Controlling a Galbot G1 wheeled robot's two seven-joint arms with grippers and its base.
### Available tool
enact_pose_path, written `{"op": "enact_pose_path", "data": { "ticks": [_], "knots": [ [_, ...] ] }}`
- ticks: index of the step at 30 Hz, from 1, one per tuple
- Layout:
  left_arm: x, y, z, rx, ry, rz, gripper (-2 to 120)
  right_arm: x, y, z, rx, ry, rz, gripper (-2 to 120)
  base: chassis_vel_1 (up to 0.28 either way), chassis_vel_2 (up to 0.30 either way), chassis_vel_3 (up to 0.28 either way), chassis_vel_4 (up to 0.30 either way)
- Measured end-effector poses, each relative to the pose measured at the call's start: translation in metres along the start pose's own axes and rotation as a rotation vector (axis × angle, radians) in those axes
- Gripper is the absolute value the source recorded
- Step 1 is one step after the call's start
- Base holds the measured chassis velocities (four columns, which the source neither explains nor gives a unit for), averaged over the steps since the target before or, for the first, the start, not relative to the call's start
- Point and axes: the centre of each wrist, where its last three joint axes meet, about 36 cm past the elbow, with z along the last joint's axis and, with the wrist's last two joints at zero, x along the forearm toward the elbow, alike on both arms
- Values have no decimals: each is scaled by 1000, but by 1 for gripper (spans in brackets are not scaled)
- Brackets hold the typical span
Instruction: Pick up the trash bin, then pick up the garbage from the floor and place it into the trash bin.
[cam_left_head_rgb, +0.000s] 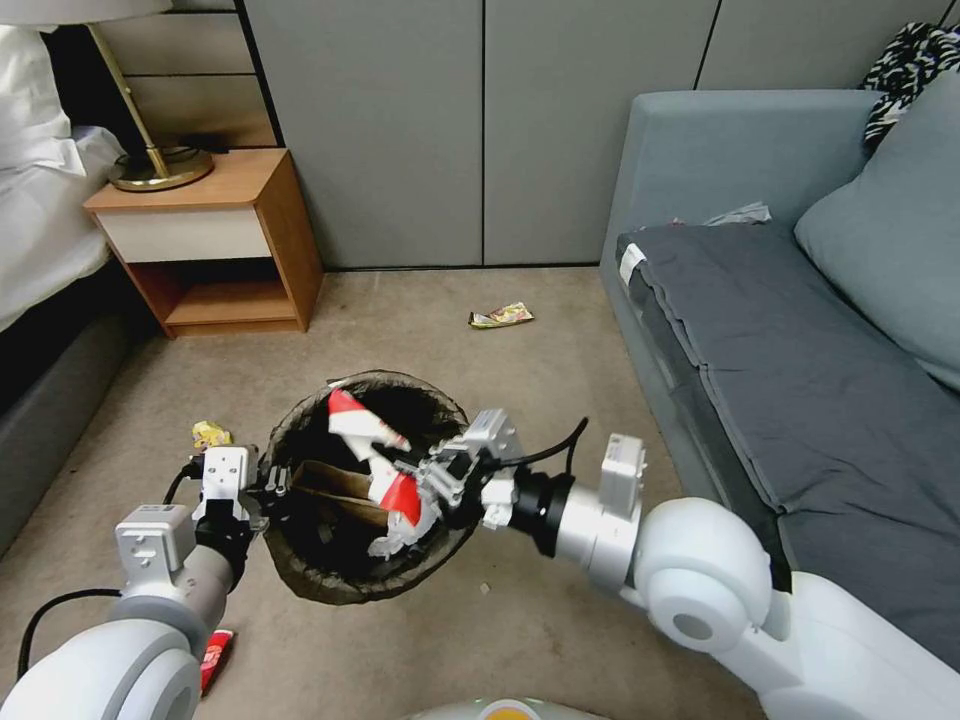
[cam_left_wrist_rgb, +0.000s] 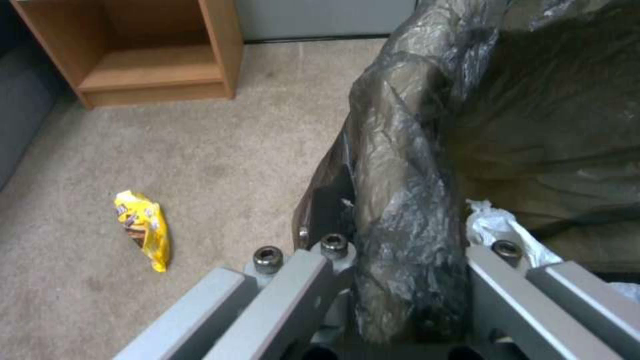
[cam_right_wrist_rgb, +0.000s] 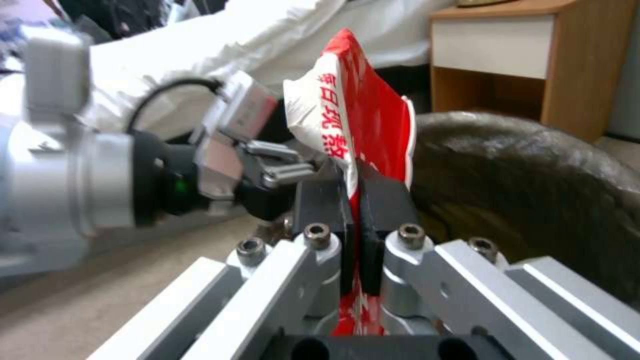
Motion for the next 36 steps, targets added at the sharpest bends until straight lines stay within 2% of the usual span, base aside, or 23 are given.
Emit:
{"op": "enact_pose_path", "data": {
  "ticks": [2, 4, 6, 7, 9, 13, 15, 16, 19, 21, 23, 25, 27, 36],
  "knots": [
    [0, 0, 0, 0, 2, -1, 1, -3, 0, 3, 7, 11, 25, 10, 0, 0, 0, 0],
    [0, 0, 0, 0, 2, -1, 1, -4, 0, 4, 8, 14, 36, 13, 0, 0, 0, 0],
    [0, 0, 1, 1, 3, -2, 1, -6, 1, 6, 9, 21, 62, 25, 0, 0, 0, 0],
    [0, 0, 1, 1, 3, -2, 1, -6, 1, 6, 9, 21, 62, 25, 0, 0, 0, 0],
    [0, -1, 1, 2, 4, -2, 1, -8, 1, 8, 24, 33, 87, 38, 0, 0, 0, 0],
    [0, -1, 1, 2, 4, -2, 1, -8, 1, 9, 24, 35, 94, 46, 0, 0, 0, 0],
    [0, -1, 1, 2, 4, -2, 1, -8, 2, 10, 24, 34, 101, 58, 0, 0, 0, 0],
    [0, -1, 1, 2, 4, -2, 1, -8, 2, 10, 24, 34, 101, 58, 0, 0, 0, 0],
    [1, -1, 2, 4, 7, -3, 1, -7, 3, 9, 27, 29, 109, 73, 0, 0, 0, 0],
    [1, -1, 2, 4, 7, -3, 1, -7, 3, 9, 26, 29, 109, 75, 0, 0, 0, 0],
    [1, -1, 2, 3, 8, -3, 1, -5, 5, 9, 30, 25, 114, 86, 0, 0, 0, 0],
    [1, -1, 2, 3, 8, -3, 1, -4, 5, 9, 32, 24, 116, 89, 0, 0, 0, 0],
    [1, -1, 2, 3, 8, -3, 1, -1, 7, 8, 33, 19, 123, 99, 0, 0, 0, 0],
    [0, -1, 1, -1, 3, -3, 1, 24, 6, -9, 73, -46, 186, 100, 0, 0, 0, 0]
  ]
}}
